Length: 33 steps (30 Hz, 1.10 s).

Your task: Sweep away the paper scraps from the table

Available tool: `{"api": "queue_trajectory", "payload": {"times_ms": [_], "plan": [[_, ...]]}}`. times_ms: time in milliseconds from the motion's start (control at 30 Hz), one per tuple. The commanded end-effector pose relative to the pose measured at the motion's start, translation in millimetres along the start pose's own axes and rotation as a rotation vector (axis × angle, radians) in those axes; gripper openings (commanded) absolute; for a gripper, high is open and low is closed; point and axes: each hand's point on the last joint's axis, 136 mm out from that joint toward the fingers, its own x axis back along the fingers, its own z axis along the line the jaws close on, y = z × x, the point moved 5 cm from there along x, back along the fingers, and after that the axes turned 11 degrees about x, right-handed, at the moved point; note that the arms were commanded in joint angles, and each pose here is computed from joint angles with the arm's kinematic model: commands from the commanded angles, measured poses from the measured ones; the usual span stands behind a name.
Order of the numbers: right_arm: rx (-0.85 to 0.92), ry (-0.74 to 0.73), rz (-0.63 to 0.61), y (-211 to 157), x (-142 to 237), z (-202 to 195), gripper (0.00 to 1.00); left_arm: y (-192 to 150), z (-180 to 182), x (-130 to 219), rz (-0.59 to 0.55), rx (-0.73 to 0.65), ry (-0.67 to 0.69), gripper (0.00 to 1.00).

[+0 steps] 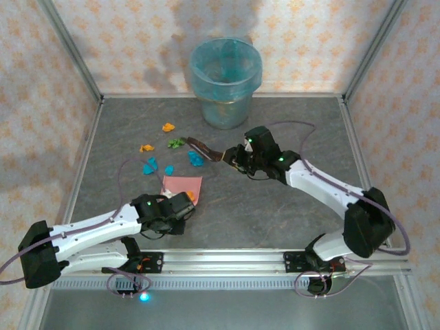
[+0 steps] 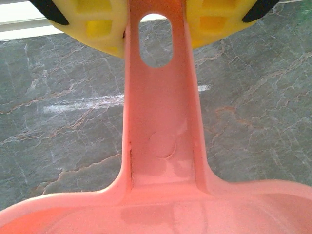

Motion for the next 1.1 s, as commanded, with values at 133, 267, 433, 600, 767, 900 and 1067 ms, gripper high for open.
{"api": "queue_trajectory", "payload": {"times_ms": [133,267,433,600,767,900,1067], "plan": [[0.082,-0.063,-0.159,35.1,53.4,23.2,0.00,2.4,1.4,-9.4,-0.002,-0.001,0.058,0.00],[0.041,-0.009,-0.154,49.2,36.8,13.7,0.00,-0.1,2.6,-16.0,0.032,-0.002,0.110,0.00],[0.050,0.084,-0.079,61.3,10.3,12.8,0.00,2.9,-5.7,-16.4,0.059,-0.024,0.136,0.00],[0.062,0.169,0.030,62.6,-12.7,21.8,0.00,9.5,-11.5,-18.3,0.092,-0.045,0.184,0.00],[0.074,0.157,0.067,59.3,-21.3,16.0,0.00,19.9,-17.1,-18.2,0.113,-0.045,0.193,0.00],[0.056,0.177,0.105,53.9,-20.8,17.5,0.00,28.2,-18.1,-21.9,0.135,-0.041,0.213,0.00],[0.041,0.161,0.122,43.3,-19.4,8.3,0.00,41.1,-22.6,-24.6,0.138,-0.029,0.216,0.00]]}}
